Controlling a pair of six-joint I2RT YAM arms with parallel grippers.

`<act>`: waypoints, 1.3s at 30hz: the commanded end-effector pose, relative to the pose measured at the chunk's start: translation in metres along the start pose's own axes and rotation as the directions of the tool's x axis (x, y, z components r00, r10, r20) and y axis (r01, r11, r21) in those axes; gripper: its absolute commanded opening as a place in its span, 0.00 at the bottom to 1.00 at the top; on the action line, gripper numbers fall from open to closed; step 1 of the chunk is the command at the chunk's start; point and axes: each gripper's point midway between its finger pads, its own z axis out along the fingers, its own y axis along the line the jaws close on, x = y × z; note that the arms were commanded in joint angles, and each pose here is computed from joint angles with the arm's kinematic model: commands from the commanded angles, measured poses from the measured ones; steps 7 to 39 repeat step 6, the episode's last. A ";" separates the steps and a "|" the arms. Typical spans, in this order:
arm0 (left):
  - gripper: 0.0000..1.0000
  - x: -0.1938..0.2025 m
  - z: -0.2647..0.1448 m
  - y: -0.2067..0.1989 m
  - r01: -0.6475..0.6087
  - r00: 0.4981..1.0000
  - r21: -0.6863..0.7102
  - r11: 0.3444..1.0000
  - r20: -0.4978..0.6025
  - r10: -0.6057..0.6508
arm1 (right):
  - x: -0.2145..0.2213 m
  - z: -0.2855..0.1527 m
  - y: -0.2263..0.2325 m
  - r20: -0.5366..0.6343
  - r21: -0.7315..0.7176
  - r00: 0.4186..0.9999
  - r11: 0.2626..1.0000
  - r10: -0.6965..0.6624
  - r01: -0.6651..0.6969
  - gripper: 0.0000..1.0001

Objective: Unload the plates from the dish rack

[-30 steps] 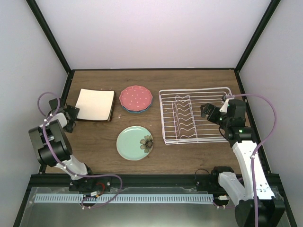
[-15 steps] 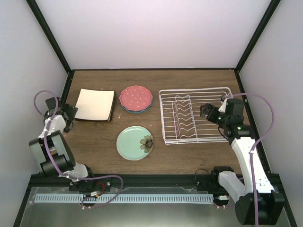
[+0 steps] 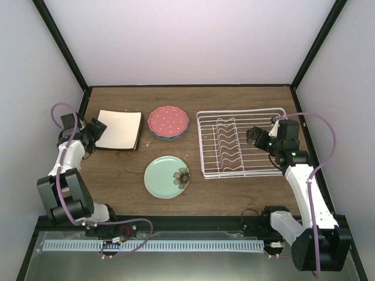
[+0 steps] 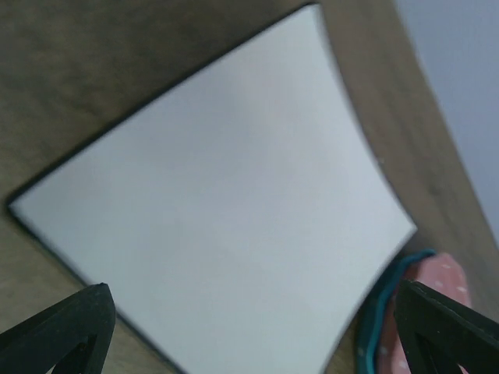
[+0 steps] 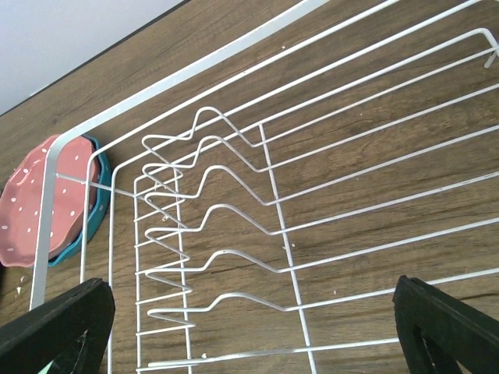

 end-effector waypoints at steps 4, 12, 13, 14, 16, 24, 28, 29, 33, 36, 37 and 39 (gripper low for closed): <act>1.00 -0.009 -0.035 -0.082 -0.227 0.973 0.199 0.953 0.080 0.215 | -0.016 -0.007 0.011 0.060 -0.029 0.998 0.999 -0.027 0.029 1.00; 1.00 -0.008 -0.040 -0.096 -0.256 0.966 0.231 0.939 0.083 0.244 | -0.016 -0.006 0.010 0.063 -0.028 0.998 0.999 -0.027 0.029 1.00; 1.00 -0.008 -0.040 -0.096 -0.256 0.966 0.231 0.939 0.083 0.244 | -0.016 -0.006 0.010 0.063 -0.028 0.998 0.999 -0.027 0.029 1.00; 1.00 -0.008 -0.040 -0.096 -0.256 0.966 0.231 0.939 0.083 0.244 | -0.016 -0.006 0.010 0.063 -0.028 0.998 0.999 -0.027 0.029 1.00; 1.00 -0.008 -0.040 -0.096 -0.256 0.966 0.231 0.939 0.083 0.244 | -0.016 -0.006 0.010 0.063 -0.028 0.998 0.999 -0.027 0.029 1.00; 1.00 -0.008 -0.040 -0.096 -0.256 0.966 0.231 0.939 0.083 0.244 | -0.016 -0.006 0.010 0.063 -0.028 0.998 0.999 -0.027 0.029 1.00; 1.00 -0.008 -0.040 -0.096 -0.256 0.966 0.231 0.939 0.083 0.244 | -0.016 -0.006 0.010 0.063 -0.028 0.998 0.999 -0.027 0.029 1.00; 1.00 -0.008 -0.040 -0.096 -0.256 0.966 0.231 0.939 0.083 0.244 | -0.016 -0.006 0.010 0.063 -0.028 0.998 0.999 -0.027 0.029 1.00; 1.00 -0.008 -0.040 -0.096 -0.256 0.966 0.231 0.939 0.083 0.244 | -0.016 -0.006 0.010 0.063 -0.028 0.998 0.999 -0.027 0.029 1.00; 1.00 -0.008 -0.040 -0.096 -0.256 0.966 0.231 0.939 0.083 0.244 | -0.016 -0.006 0.010 0.063 -0.028 0.998 0.999 -0.027 0.029 1.00; 1.00 -0.008 -0.040 -0.096 -0.256 0.966 0.231 0.939 0.083 0.244 | -0.016 -0.006 0.010 0.063 -0.028 0.998 0.999 -0.027 0.029 1.00; 1.00 -0.008 -0.040 -0.096 -0.256 0.966 0.231 0.939 0.083 0.244 | -0.016 -0.006 0.010 0.063 -0.028 0.998 0.999 -0.027 0.029 1.00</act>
